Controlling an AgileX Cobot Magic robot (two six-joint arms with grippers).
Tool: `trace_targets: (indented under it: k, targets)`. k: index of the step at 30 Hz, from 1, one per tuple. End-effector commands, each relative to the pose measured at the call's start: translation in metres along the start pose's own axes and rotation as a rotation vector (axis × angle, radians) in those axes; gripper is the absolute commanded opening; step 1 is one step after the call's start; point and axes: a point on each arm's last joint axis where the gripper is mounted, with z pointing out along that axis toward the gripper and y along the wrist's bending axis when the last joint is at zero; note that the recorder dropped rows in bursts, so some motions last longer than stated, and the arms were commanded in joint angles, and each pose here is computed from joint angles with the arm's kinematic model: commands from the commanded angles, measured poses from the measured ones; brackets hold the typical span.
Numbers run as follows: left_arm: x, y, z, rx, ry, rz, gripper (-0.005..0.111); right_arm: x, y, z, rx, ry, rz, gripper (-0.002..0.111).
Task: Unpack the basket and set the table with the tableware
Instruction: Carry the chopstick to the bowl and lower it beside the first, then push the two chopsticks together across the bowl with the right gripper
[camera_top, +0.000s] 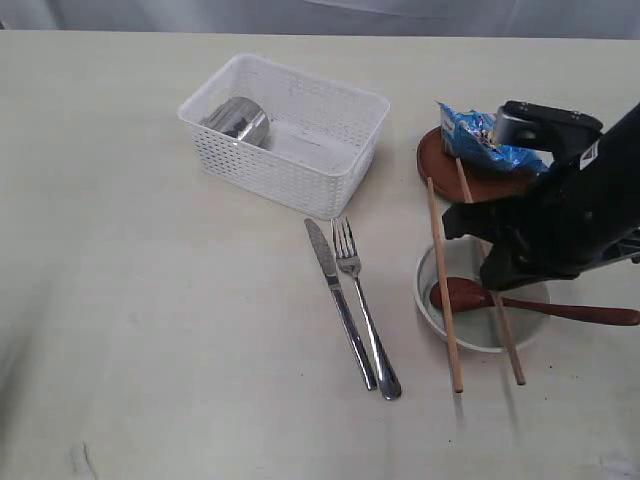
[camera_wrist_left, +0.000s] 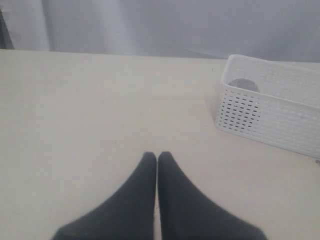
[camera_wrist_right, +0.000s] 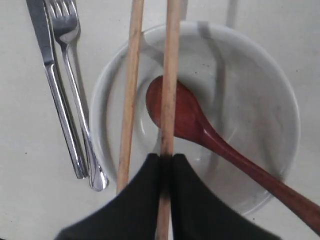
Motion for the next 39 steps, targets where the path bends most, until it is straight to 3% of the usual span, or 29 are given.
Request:
trace_targets:
  k: [1, 13, 16, 22, 36, 39]
  targets:
    - [0.000, 0.000, 0.000, 0.004, -0.005, -0.005, 0.001, -0.005, 0.000, 0.005, -0.018, -0.041, 0.013, -0.001]
    - [0.000, 0.000, 0.000, 0.004, -0.005, -0.005, 0.001, -0.010, -0.002, 0.026, -0.013, 0.023, 0.037, 0.000]
    - [0.000, 0.000, 0.000, 0.004, -0.005, -0.005, 0.001, -0.010, -0.002, 0.026, -0.013, 0.023, 0.036, 0.011]
    - [0.000, 0.000, 0.000, 0.004, -0.005, -0.005, 0.001, -0.010, -0.002, 0.026, -0.013, 0.023, 0.036, 0.047]
    - [0.000, 0.000, 0.000, 0.004, -0.005, -0.005, 0.001, -0.016, 0.006, 0.003, -0.041, -0.033, -0.069, 0.049]
    - [0.000, 0.000, 0.000, 0.004, -0.005, -0.005, 0.001, -0.016, 0.006, 0.007, -0.036, -0.009, -0.068, 0.056]
